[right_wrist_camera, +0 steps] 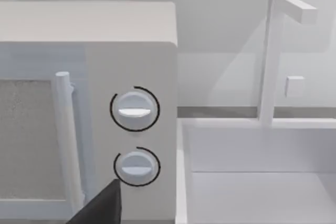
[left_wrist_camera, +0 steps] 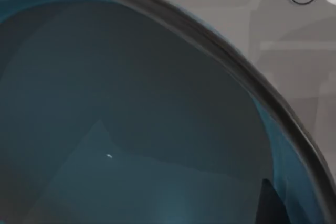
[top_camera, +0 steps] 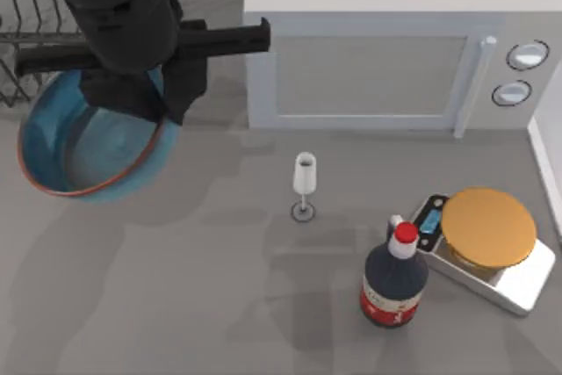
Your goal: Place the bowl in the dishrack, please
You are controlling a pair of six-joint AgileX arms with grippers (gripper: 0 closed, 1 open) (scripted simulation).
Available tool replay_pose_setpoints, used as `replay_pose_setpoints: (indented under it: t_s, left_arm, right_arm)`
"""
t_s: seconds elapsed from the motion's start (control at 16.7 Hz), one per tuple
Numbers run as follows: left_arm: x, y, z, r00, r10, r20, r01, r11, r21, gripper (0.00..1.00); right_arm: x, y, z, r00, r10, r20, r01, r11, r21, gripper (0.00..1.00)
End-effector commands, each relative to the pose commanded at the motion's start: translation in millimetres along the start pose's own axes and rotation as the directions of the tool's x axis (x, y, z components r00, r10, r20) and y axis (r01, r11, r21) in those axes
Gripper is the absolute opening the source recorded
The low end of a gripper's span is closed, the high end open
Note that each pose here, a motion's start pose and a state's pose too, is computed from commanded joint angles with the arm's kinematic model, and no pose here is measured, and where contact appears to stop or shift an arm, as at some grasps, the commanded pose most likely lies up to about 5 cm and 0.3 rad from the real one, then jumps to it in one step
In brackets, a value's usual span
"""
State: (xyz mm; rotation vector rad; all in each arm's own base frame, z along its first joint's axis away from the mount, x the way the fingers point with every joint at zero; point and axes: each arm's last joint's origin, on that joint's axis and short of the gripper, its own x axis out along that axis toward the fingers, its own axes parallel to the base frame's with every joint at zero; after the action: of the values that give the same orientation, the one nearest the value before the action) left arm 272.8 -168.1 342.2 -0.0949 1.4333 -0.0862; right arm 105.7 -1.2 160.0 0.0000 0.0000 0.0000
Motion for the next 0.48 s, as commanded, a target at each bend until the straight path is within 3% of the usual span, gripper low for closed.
replay_pose_setpoints:
  t_s: [0.24, 0.36, 0.48]
  left_arm:
    - [-24.5, 53.3, 9.4, 0.949, -0.134, 0.285, 0.141, 0.99, -0.003, 0.0]
    - [-39.3, 83.1, 9.0, 0.866, -0.171, 0.47, 0.181, 0.983, 0.024, 0.0]
    - [-56.2, 112.6, 2.4, 0.738, -0.176, 0.651, 0.18, 0.982, 0.061, 0.0]
  right_arm:
    - [0.0, 0.0, 0.0, 1.0, 0.0, 0.0, 0.0, 1.0, 0.0, 1.0]
    - [0.0, 0.0, 0.0, 1.0, 0.0, 0.0, 0.0, 1.0, 0.0, 1.0]
    - [0.0, 0.0, 0.0, 1.0, 0.0, 0.0, 0.0, 1.0, 0.0, 1.0]
